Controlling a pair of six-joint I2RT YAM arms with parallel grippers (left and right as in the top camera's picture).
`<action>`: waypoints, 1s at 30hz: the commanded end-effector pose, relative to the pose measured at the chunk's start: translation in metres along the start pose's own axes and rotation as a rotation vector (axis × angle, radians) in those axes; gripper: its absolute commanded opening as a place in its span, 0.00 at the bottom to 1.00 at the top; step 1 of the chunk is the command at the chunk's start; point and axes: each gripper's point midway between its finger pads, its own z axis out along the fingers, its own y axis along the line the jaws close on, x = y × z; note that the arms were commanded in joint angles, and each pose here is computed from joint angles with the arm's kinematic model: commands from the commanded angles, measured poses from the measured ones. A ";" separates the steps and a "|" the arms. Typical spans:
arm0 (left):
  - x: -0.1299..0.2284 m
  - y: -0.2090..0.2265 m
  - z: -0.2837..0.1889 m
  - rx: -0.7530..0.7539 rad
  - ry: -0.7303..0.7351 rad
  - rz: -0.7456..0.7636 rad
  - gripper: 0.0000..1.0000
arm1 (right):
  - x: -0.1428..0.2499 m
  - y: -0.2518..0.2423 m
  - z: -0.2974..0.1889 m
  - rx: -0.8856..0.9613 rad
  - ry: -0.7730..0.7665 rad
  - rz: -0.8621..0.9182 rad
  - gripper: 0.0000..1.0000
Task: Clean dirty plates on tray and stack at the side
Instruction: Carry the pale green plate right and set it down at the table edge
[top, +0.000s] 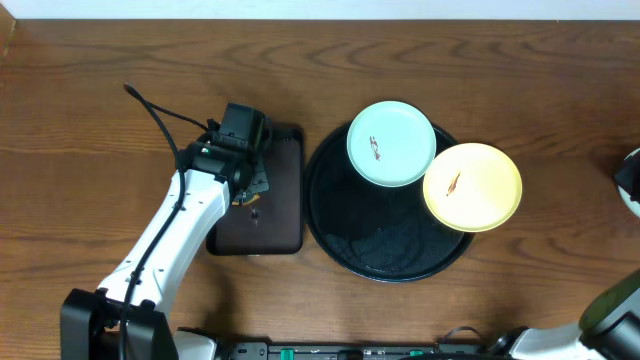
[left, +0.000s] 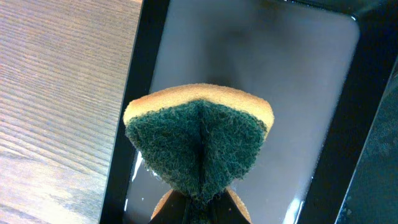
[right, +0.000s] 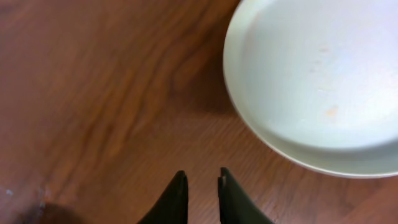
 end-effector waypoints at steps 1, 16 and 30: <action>-0.001 0.002 0.000 -0.008 -0.003 -0.010 0.08 | -0.019 -0.002 0.010 0.021 0.031 -0.068 0.23; 0.000 0.002 0.001 -0.010 0.000 -0.009 0.09 | -0.021 -0.034 0.086 0.123 0.226 -0.117 0.36; 0.000 0.002 0.001 -0.010 0.000 -0.008 0.09 | 0.052 0.066 0.110 -0.238 0.456 -0.130 0.31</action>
